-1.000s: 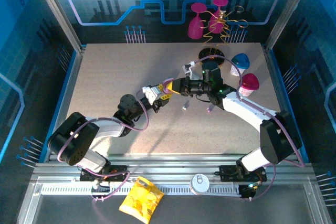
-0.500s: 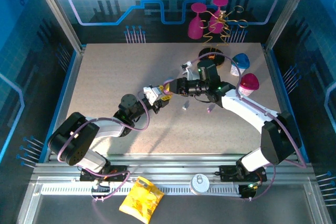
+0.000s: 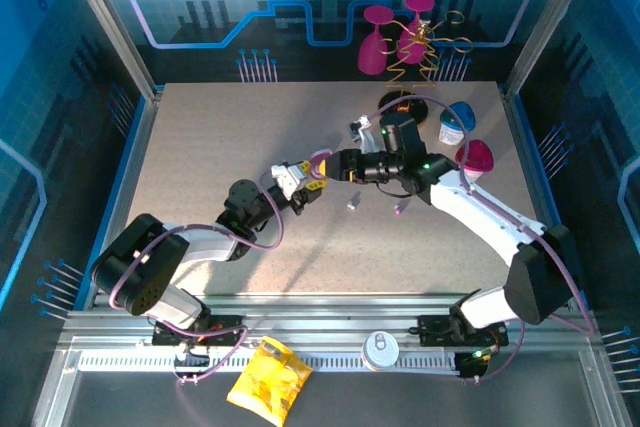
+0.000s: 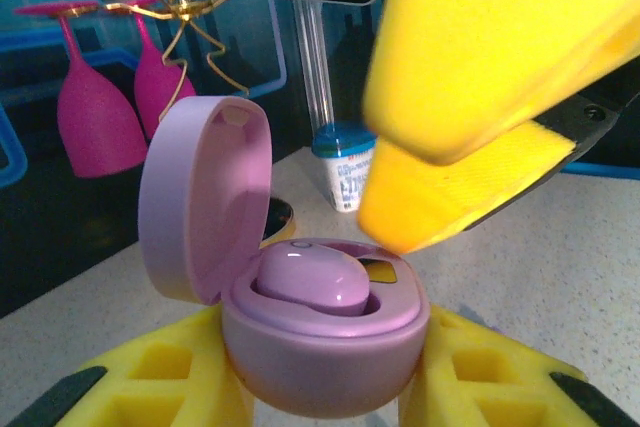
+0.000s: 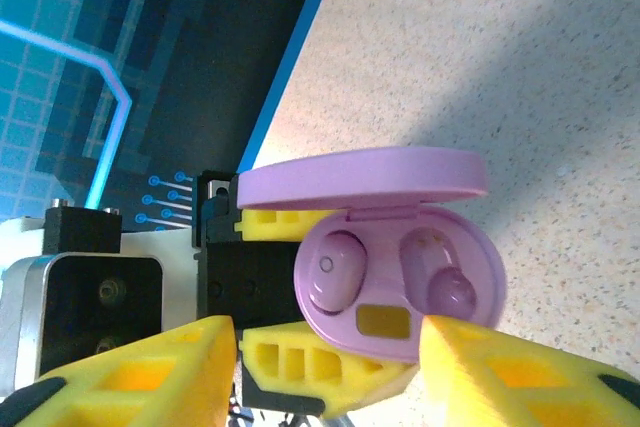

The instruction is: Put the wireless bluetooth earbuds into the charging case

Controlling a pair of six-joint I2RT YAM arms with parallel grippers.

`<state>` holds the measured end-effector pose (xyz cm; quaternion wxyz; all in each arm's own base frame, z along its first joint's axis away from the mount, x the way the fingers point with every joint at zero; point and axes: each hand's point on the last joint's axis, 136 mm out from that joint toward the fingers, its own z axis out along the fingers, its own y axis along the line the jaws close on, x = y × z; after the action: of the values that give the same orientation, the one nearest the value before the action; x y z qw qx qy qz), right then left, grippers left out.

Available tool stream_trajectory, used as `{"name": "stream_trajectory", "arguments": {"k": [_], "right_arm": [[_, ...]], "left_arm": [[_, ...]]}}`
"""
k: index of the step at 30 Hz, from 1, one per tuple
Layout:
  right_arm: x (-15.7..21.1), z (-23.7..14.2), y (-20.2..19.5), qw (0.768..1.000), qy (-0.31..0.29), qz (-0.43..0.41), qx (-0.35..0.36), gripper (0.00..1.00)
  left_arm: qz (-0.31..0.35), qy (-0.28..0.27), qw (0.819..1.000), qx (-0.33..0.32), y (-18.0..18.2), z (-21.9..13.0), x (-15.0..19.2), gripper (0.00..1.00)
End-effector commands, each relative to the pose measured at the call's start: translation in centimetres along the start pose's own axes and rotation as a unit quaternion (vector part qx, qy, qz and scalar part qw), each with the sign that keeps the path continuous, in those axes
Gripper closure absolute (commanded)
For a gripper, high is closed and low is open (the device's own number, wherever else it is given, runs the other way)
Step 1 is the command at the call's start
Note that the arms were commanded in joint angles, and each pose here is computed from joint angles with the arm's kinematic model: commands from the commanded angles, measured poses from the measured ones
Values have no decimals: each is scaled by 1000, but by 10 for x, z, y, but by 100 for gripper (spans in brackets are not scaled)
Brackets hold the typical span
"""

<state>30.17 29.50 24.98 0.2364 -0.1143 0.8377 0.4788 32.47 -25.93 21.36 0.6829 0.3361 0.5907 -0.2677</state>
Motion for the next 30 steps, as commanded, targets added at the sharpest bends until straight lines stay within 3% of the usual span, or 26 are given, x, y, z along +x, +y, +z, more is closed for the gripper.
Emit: {"name": "stream_trajectory", "arguments": {"k": [1,7,12,15,21,27,30], "right_arm": [[-6,-30,11,997,-45,-62,30,47],[-10,-80,-34,981,-126,-58,133,46],[6,-106,-101,967,-131,4,219,46],[30,-104,-150,958,-84,50,268,45],[57,-74,-200,950,-2,117,290,42],[78,-67,-245,926,51,119,355,42],[66,-61,-250,927,56,101,356,41]], "left_arm": [[-6,-47,999,0,3,-2,-22,68],[-24,-55,998,2,7,-9,-23,68],[-27,-61,998,0,9,-15,-27,68],[-29,-61,998,1,9,-16,-27,68],[-30,-66,997,4,8,-18,-30,68],[-23,-55,998,3,6,-21,-30,68],[-22,-53,998,2,7,-20,-30,68]]}}
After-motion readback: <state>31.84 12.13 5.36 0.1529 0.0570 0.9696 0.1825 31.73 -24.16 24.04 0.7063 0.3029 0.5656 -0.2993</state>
